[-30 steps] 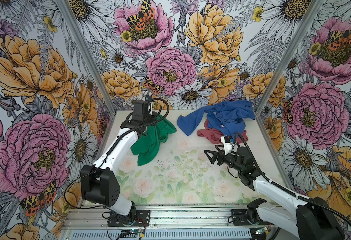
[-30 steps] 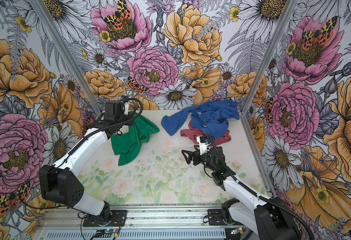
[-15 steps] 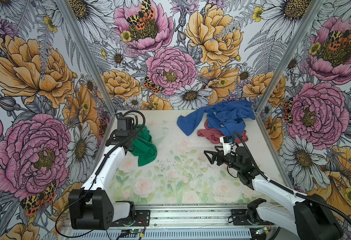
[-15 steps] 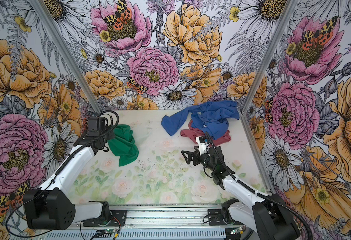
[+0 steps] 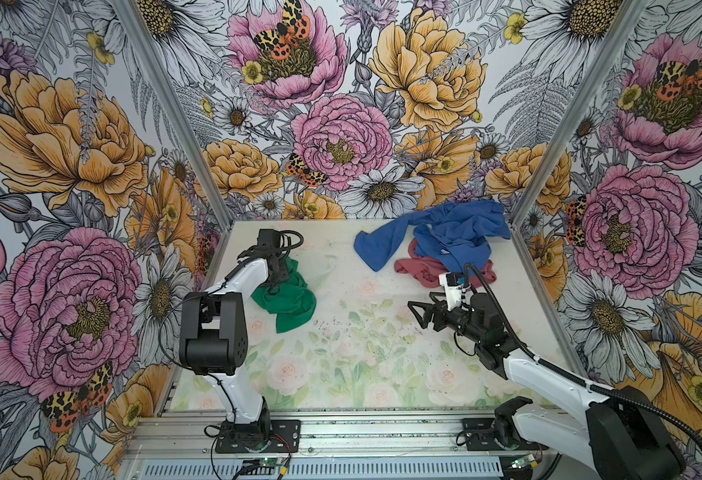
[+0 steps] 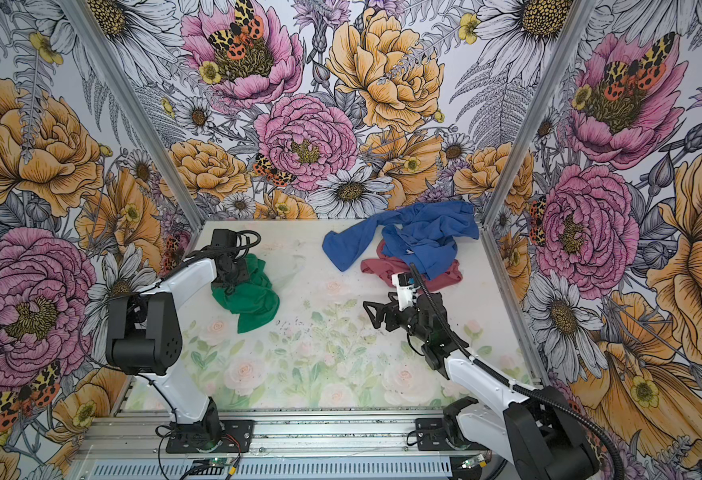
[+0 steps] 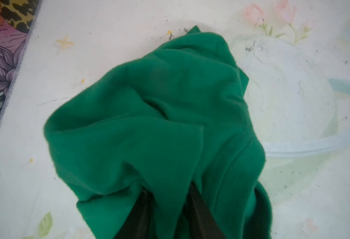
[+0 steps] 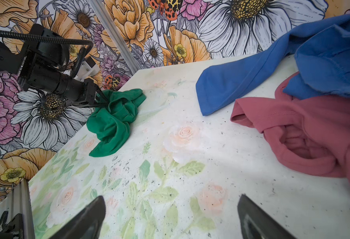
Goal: Pick out a specific cloth from the pile
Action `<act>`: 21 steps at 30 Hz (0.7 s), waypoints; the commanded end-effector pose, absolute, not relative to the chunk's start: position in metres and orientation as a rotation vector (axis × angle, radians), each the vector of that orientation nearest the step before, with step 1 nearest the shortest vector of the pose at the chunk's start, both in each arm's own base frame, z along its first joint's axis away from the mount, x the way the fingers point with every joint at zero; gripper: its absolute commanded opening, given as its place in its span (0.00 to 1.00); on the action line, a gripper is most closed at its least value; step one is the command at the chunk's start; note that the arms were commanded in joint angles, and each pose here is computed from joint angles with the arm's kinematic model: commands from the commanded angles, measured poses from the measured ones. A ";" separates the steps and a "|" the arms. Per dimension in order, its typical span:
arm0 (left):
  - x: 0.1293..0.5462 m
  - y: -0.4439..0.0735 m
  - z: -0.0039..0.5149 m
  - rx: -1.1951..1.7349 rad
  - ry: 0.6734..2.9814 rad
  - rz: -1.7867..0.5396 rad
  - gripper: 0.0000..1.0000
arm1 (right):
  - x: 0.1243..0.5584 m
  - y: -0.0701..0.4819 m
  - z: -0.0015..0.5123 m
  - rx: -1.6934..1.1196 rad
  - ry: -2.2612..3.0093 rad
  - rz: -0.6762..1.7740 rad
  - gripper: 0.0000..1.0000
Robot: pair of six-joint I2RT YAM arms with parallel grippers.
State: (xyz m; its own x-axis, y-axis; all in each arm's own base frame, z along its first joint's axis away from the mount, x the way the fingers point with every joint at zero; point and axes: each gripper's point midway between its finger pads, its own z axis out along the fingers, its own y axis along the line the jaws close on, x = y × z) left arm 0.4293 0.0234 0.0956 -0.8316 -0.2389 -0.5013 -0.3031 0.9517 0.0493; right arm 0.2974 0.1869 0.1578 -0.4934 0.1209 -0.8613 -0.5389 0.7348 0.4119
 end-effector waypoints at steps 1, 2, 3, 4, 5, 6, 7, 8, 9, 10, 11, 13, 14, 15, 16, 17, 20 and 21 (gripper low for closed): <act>0.424 0.015 0.133 -0.242 2.557 0.136 0.58 | 0.299 0.187 0.167 -0.333 1.905 0.808 0.99; 0.416 0.009 0.146 -0.167 2.544 0.142 0.71 | 0.299 0.186 0.169 -0.334 1.901 0.806 0.99; 0.407 0.005 0.158 -0.095 2.533 0.186 0.86 | 0.298 0.185 0.169 -0.331 1.900 0.804 0.99; 0.397 0.002 0.166 -0.016 2.525 0.253 0.95 | 0.298 0.185 0.170 -0.330 1.897 0.802 0.99; 0.387 -0.005 0.172 0.095 2.521 0.340 0.99 | 0.298 0.184 0.170 -0.329 1.896 0.802 0.99; 0.376 -0.012 0.176 0.204 2.513 0.440 0.99 | 0.298 0.185 0.172 -0.328 1.891 0.804 0.99; 0.368 -0.018 0.177 0.305 2.509 0.524 0.99 | 0.298 0.185 0.173 -0.330 1.887 0.807 0.99; 0.359 -0.027 0.175 0.417 2.514 0.600 0.99 | 0.298 0.185 0.173 -0.328 1.887 0.811 0.99; 0.350 -0.035 0.169 0.514 2.530 0.665 0.99 | 0.298 0.186 0.173 -0.328 1.886 0.816 0.99; 0.345 -0.044 0.163 0.593 2.542 0.695 0.99 | 0.298 0.187 0.172 -0.331 1.888 0.820 0.99; 0.339 -0.056 0.153 0.683 2.561 0.710 0.99 | 0.298 0.187 0.172 -0.331 1.891 0.824 0.99; 0.329 -0.075 0.131 0.828 2.597 0.735 0.99 | 0.298 0.188 0.171 -0.335 1.892 0.828 0.99; 0.327 -0.080 0.120 0.878 2.603 0.766 0.98 | 0.298 0.188 0.170 -0.333 1.897 0.824 0.99; 0.326 -0.082 0.110 0.904 2.619 0.791 0.96 | 0.298 0.187 0.169 -0.334 1.900 0.819 0.99; 0.326 -0.082 0.102 0.912 2.638 0.802 0.93 | 0.298 0.187 0.168 -0.331 1.902 0.814 0.99; 0.327 -0.083 0.094 0.924 2.658 0.809 0.88 | 0.298 0.186 0.168 -0.330 1.903 0.809 0.99; 0.327 -0.091 0.079 0.970 2.694 0.784 0.76 | 0.299 0.185 0.168 -0.329 1.904 0.801 0.99; 0.327 -0.093 0.075 0.974 2.701 0.778 0.75 | 0.298 0.185 0.167 -0.329 1.905 0.801 0.99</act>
State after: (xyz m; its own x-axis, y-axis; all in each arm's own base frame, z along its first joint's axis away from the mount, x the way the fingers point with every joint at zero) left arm 0.3266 -0.0961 0.0694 -0.7761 0.6306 0.0032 0.5445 0.6675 0.5078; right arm 0.2958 0.1856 0.1614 -0.4872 0.1236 -0.8645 -0.5390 0.7363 0.4090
